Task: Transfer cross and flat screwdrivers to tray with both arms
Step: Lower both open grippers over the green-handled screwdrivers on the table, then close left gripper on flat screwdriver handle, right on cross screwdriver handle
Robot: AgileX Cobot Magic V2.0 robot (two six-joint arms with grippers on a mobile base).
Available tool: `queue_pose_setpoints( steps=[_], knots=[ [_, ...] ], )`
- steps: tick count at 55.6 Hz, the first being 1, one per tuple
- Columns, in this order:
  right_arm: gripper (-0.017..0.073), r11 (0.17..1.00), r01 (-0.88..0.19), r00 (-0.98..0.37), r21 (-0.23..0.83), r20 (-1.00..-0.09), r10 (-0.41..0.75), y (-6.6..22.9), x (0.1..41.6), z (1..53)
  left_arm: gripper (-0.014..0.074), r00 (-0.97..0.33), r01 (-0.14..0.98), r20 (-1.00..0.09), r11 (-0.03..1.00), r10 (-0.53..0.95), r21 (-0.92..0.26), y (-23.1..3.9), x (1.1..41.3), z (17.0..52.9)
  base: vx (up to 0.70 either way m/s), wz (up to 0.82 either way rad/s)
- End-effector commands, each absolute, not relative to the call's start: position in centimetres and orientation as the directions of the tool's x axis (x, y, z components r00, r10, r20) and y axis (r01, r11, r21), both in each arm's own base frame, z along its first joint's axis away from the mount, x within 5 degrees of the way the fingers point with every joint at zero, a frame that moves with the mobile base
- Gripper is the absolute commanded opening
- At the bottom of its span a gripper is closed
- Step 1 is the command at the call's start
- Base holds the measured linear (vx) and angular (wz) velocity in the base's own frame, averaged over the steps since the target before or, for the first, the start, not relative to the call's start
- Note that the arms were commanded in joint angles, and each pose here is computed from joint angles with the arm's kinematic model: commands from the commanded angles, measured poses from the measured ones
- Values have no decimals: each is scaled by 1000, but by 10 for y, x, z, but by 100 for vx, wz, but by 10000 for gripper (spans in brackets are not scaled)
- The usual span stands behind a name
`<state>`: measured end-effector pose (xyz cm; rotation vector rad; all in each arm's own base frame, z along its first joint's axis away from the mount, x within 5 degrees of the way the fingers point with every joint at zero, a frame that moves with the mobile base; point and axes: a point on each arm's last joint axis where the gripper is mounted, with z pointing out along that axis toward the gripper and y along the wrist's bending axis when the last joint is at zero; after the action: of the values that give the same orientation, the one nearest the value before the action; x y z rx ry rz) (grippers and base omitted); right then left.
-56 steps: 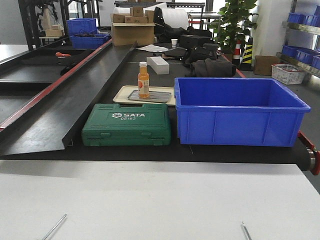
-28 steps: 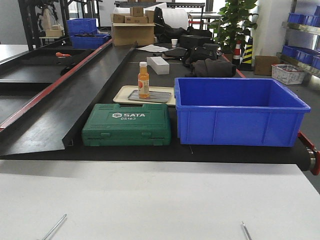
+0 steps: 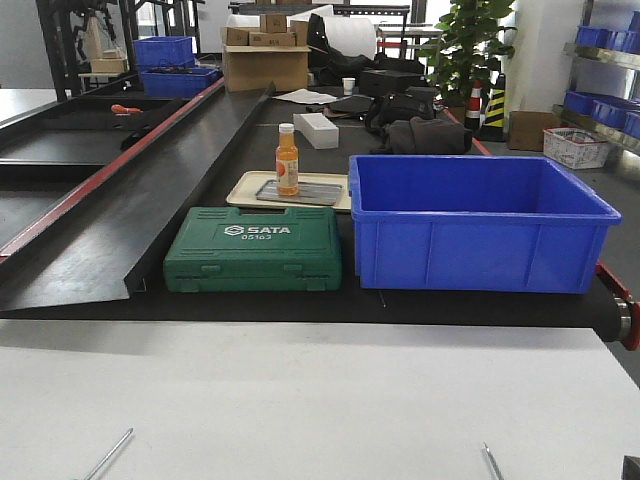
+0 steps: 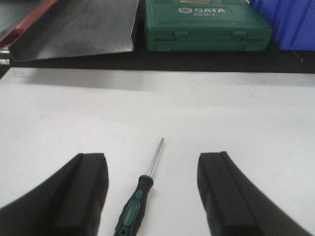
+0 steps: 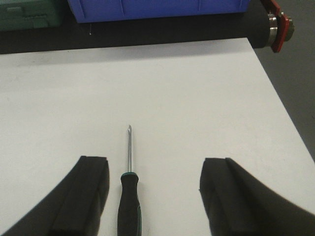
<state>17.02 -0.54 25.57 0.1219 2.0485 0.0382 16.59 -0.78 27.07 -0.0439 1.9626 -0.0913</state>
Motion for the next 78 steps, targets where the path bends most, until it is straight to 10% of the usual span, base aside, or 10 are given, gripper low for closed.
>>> queue_pose_setpoints(
  steps=[1,23,40,78],
  knots=[
    [496,994,72,-390,85,-915,106,-7,177,270,530,-328,9,-938,993,-111,-121,-9,180,290,0,0],
    [496,994,75,-459,83,-882,109,-6,176,269,527,-594,-99,-797,993,-112,-65,14,271,309,0,0],
    [496,994,74,-461,81,-881,107,-6,176,269,524,-786,195,-562,966,258,172,17,352,272,0,0],
    [496,995,71,-459,73,-883,98,-6,176,269,524,-886,354,-338,934,318,-50,4,417,168,0,0]
  ],
)
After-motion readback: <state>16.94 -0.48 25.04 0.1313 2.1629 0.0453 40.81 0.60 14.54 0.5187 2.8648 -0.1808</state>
